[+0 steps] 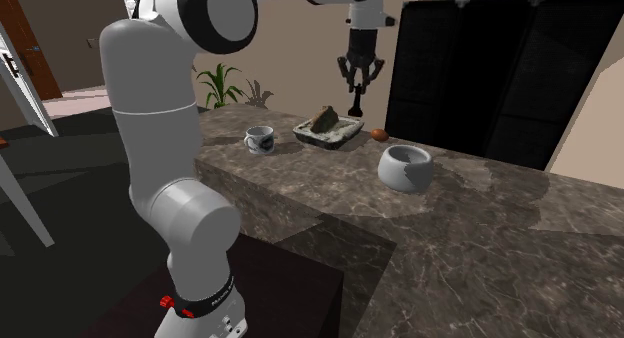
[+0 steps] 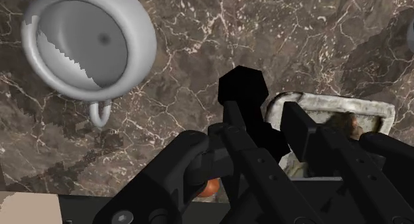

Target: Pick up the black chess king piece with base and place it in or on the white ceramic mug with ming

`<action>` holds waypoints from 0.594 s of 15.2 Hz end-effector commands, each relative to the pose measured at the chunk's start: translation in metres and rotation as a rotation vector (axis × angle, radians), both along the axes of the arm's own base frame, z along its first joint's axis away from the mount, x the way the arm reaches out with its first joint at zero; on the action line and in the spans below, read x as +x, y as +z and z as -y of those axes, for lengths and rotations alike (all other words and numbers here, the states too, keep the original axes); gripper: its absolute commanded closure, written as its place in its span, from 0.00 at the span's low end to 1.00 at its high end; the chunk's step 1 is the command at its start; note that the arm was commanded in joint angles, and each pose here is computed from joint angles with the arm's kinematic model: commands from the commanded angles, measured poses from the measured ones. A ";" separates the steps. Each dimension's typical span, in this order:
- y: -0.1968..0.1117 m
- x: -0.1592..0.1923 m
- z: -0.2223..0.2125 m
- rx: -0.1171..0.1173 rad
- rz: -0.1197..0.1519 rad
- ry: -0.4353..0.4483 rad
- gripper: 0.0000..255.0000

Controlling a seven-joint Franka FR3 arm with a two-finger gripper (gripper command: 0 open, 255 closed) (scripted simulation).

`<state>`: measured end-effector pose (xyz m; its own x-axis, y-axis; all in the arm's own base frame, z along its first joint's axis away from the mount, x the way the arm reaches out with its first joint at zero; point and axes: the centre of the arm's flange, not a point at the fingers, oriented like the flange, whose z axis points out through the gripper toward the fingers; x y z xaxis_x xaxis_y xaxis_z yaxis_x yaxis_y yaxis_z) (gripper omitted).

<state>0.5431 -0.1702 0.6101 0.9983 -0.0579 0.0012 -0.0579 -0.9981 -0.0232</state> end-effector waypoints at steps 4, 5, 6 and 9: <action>0.006 -0.005 0.066 0.000 0.000 0.001 1.00; 0.007 -0.006 0.079 0.000 0.000 0.001 1.00; 0.008 -0.007 0.092 0.000 0.000 0.001 1.00; 0.012 -0.011 0.131 0.000 0.000 0.001 1.00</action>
